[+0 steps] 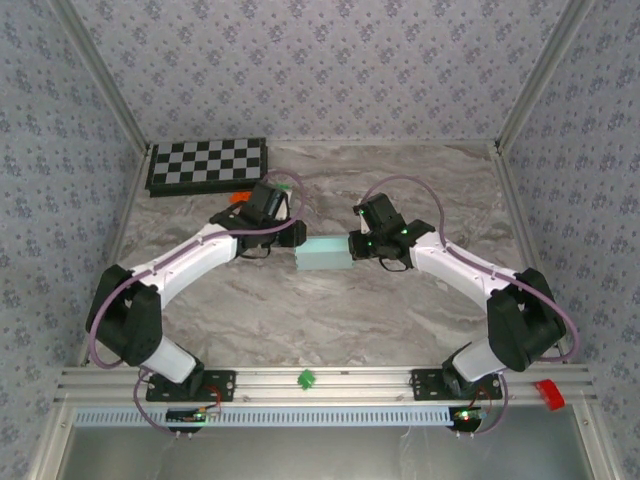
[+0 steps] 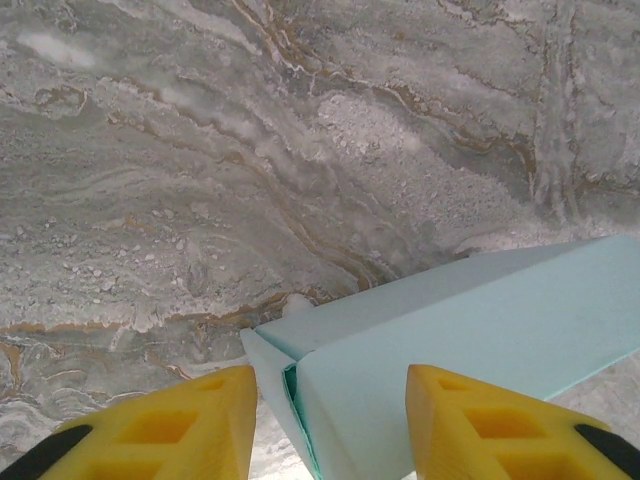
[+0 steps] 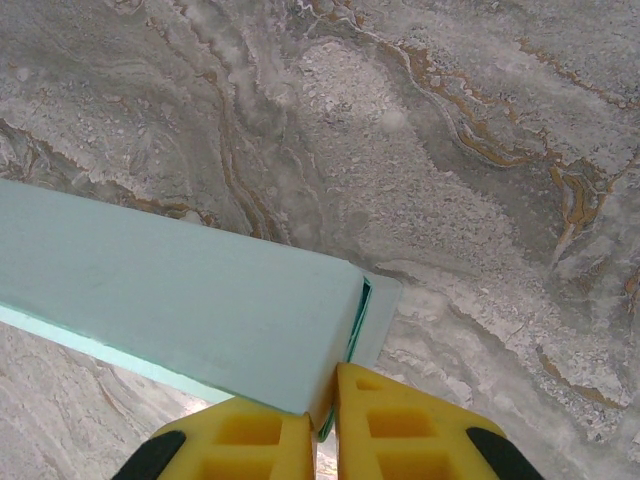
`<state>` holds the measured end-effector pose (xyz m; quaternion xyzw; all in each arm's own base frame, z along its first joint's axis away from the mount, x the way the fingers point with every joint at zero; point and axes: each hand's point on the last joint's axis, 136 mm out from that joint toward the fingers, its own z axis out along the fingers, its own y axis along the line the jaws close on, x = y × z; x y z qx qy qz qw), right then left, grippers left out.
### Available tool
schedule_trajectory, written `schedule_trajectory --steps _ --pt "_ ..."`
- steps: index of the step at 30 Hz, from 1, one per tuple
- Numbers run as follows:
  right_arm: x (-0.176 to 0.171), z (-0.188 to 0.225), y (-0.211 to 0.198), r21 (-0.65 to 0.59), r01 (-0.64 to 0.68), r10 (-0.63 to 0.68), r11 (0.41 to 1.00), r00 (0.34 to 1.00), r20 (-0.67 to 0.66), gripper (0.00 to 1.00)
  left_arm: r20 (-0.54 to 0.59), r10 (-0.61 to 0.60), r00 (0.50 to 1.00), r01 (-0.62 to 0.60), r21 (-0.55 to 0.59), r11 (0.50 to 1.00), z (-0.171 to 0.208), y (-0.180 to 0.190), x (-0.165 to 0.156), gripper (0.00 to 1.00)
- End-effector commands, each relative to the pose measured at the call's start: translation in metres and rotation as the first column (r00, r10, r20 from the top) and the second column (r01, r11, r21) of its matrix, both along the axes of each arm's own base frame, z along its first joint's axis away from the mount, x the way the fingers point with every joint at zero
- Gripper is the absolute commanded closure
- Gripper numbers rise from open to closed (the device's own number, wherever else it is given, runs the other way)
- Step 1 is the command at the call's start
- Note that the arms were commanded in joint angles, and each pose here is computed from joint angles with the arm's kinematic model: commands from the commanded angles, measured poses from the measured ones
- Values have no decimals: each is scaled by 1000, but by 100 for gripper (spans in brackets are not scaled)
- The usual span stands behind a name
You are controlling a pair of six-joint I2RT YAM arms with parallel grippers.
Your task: Fold the paper box
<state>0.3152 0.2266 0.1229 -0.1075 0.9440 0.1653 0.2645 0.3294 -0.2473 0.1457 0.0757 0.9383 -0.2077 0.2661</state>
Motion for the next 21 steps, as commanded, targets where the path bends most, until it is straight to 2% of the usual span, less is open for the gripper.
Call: schedule_trajectory --steps 1,10,21 --pt "-28 -33 -12 -101 -36 22 994 990 -143 87 -23 -11 1000 10 -16 1000 4 -4 -2 58" --pt "-28 -31 -12 -100 -31 18 994 991 -134 84 -58 -13 998 14 24 1000 -18 3 -13 60" --pt "-26 -23 -8 -78 -39 31 996 994 -106 70 -75 0 997 5 64 998 -36 3 -17 60"
